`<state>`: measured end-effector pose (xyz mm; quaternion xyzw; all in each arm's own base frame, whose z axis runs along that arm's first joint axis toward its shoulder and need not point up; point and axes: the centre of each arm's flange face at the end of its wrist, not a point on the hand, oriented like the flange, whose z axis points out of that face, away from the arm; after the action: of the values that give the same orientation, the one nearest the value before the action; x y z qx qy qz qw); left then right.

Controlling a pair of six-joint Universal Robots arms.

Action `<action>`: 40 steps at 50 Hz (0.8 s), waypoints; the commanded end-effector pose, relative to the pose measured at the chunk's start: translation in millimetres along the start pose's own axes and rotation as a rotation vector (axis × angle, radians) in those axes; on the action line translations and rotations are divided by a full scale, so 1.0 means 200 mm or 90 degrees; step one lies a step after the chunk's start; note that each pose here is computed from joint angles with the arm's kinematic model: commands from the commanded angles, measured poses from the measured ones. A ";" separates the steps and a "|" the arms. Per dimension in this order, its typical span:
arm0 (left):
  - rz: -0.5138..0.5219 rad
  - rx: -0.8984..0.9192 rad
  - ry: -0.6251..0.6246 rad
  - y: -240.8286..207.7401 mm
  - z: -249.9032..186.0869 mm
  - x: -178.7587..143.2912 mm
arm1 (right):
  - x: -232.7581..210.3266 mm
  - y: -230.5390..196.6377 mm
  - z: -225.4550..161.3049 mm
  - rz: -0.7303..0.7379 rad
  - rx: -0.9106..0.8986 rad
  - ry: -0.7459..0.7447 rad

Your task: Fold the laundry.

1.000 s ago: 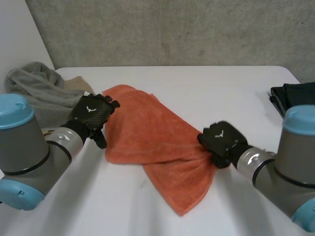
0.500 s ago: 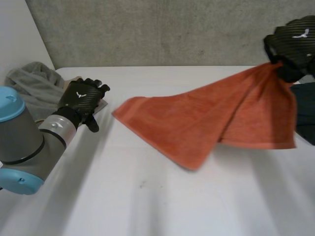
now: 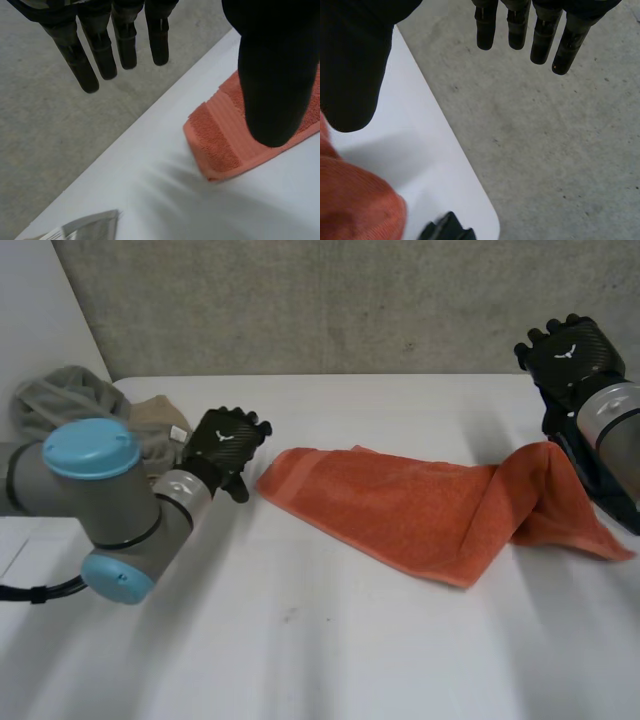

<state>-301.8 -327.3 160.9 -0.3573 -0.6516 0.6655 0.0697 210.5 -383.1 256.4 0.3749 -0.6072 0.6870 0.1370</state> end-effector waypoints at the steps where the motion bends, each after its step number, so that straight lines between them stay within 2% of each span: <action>1: 0.021 0.017 0.092 0.08 0.13 0.08 | -0.18 -0.01 -0.19 0.023 -0.035 -0.069; 8: 0.083 0.030 0.116 0.15 0.23 0.11 | -0.33 0.03 -0.31 0.027 -0.061 -0.134; 24: 0.082 0.016 0.124 0.26 0.38 0.11 | -0.39 0.10 -0.37 0.036 -0.095 -0.156; 40: 0.084 0.020 0.121 0.32 0.43 0.12 | -0.42 0.12 -0.39 0.040 -0.106 -0.166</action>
<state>-344.0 -390.8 87.4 -0.4598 -0.6069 0.6416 0.0932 223.8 -294.9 185.2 0.4282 -0.6838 0.5869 0.0672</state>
